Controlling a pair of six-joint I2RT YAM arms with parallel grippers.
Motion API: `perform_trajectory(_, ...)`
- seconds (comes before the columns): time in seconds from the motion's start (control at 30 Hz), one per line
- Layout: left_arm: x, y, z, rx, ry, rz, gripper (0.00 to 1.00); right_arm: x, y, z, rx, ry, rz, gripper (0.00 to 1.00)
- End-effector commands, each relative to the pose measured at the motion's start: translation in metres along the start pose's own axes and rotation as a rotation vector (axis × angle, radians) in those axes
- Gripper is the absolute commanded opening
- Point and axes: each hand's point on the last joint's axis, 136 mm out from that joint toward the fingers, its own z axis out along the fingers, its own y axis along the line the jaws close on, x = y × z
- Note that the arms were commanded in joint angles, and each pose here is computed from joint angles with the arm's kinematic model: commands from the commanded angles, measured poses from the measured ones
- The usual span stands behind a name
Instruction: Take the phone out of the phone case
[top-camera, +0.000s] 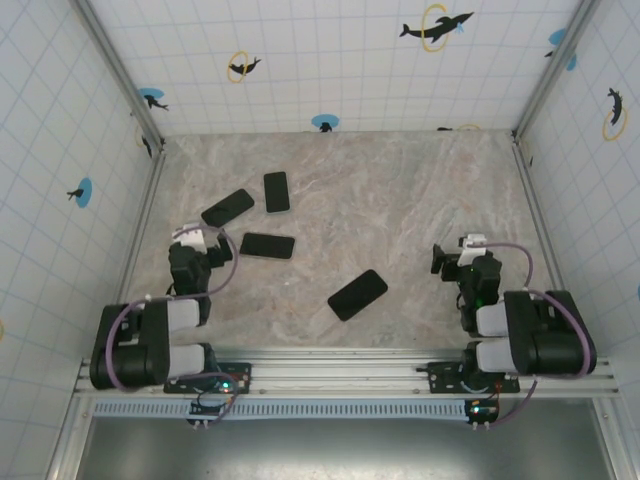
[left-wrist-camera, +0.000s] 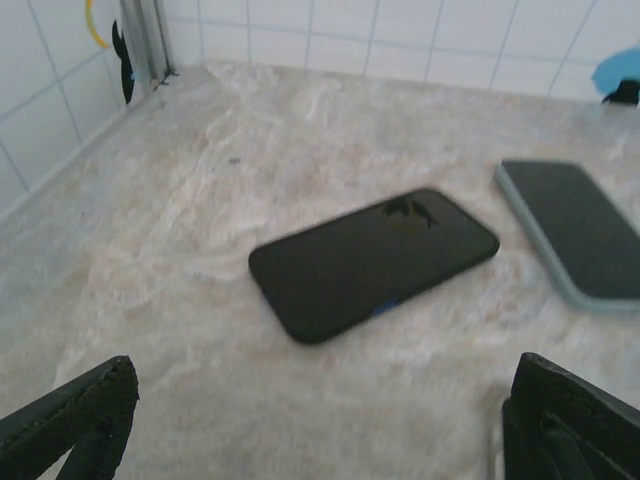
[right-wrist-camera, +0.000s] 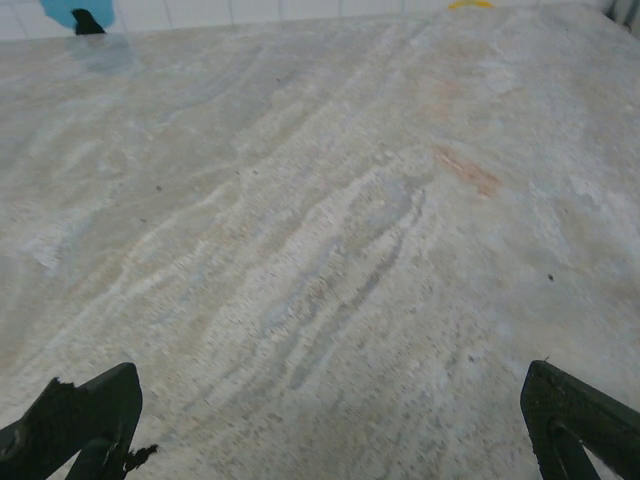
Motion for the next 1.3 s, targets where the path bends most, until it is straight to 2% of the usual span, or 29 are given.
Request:
perform_trajectory(0.0, -0.003, -0.008, 0.006, 0.028, 0.133, -0.060, 0.98, -0.014, 0.009, 0.001, -0.041, 0.001, -0.007, 1.00)
perform_trajectory(0.1, -0.018, -0.018, 0.008, 0.066, 0.199, -0.060, 0.98, -0.026, 0.018, -0.002, -0.090, -0.005, 0.000, 1.00)
perform_trajectory(0.3, -0.047, -0.020, 0.012, 0.067, 0.301, 0.044, 0.98, -0.062, 0.044, -0.005, -0.224, -0.004, 0.003, 1.00)
perform_trajectory(0.47, -0.047, -0.042, 0.013, 0.237, 0.438, 0.237, 0.98, -0.091, 0.069, -0.008, -0.358, 0.017, 0.007, 1.00)
perform_trajectory(0.67, -0.056, -0.067, 0.018, 0.438, 0.437, 0.381, 0.98, -0.120, 0.103, -0.012, -0.529, 0.054, 0.020, 1.00)
perform_trajectory(0.77, -0.050, -0.070, 0.027, 0.504, 0.517, 0.461, 0.98, -0.132, 0.122, -0.015, -0.607, 0.071, 0.009, 1.00)
perform_trajectory(0.83, -0.043, -0.063, 0.034, 0.505, 0.569, 0.527, 0.98, -0.136, 0.133, -0.015, -0.640, 0.083, -0.001, 1.00)
perform_trajectory(0.93, -0.043, -0.057, 0.049, 0.499, 0.578, 0.596, 0.98, -0.137, 0.144, -0.015, -0.667, 0.090, -0.011, 1.00)
perform_trajectory(1.1, -0.038, -0.049, 0.073, 0.512, 0.633, 0.655, 0.98, -0.134, 0.155, -0.014, -0.702, 0.129, -0.023, 0.99)
perform_trajectory(1.27, -0.015, -0.036, 0.094, 0.518, 0.719, 0.681, 0.97, -0.126, 0.162, -0.012, -0.723, 0.173, -0.022, 1.00)
